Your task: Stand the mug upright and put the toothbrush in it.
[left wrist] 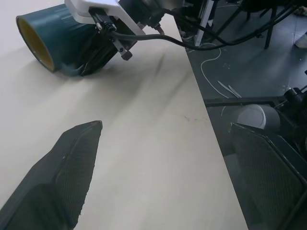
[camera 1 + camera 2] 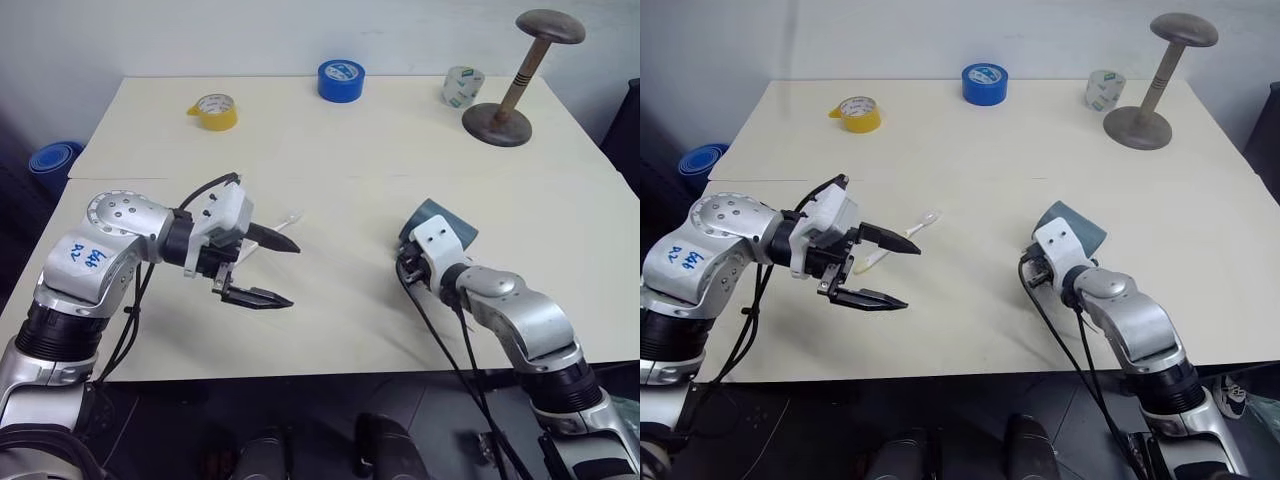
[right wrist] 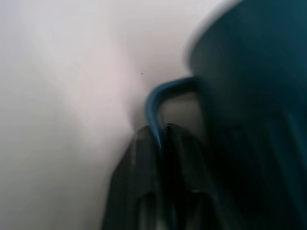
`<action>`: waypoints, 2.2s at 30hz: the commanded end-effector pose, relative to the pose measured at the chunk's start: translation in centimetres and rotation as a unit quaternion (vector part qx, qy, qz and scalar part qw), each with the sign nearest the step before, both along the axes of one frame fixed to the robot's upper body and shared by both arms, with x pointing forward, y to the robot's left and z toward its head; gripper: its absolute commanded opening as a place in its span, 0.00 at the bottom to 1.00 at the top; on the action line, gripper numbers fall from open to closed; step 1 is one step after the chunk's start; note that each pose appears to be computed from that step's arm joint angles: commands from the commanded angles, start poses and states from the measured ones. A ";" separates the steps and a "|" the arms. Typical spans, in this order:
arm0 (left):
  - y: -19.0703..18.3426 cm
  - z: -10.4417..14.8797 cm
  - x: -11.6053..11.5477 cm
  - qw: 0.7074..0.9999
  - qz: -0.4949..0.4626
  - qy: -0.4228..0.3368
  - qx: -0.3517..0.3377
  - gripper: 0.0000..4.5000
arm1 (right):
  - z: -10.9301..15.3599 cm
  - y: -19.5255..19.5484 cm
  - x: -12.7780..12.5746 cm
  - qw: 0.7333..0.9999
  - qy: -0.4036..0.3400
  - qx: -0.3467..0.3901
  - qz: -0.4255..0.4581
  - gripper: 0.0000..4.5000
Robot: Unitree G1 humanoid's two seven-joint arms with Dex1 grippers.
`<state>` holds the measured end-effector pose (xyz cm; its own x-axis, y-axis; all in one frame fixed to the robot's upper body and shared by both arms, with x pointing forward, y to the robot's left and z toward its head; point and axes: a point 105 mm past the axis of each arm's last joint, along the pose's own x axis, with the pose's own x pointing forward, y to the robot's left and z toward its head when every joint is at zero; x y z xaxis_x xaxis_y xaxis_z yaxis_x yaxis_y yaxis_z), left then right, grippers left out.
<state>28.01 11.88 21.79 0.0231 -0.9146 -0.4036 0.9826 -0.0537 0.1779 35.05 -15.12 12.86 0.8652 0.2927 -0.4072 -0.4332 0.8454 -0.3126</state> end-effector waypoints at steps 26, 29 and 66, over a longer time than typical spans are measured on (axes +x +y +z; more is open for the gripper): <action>2.8 3.4 1.8 0.985 0.151 -0.019 -0.086 1.00 | 3.9 11.5 0.7 0.886 -0.216 0.386 0.139 0.01; 2.8 3.4 1.7 0.985 0.149 -0.018 -0.083 1.00 | 3.3 10.9 0.4 0.890 -0.213 0.378 0.138 0.01; 7.0 -2.9 11.4 0.927 0.366 -0.047 0.072 1.00 | 4.7 0.9 -10.0 0.972 -0.087 0.108 0.192 0.99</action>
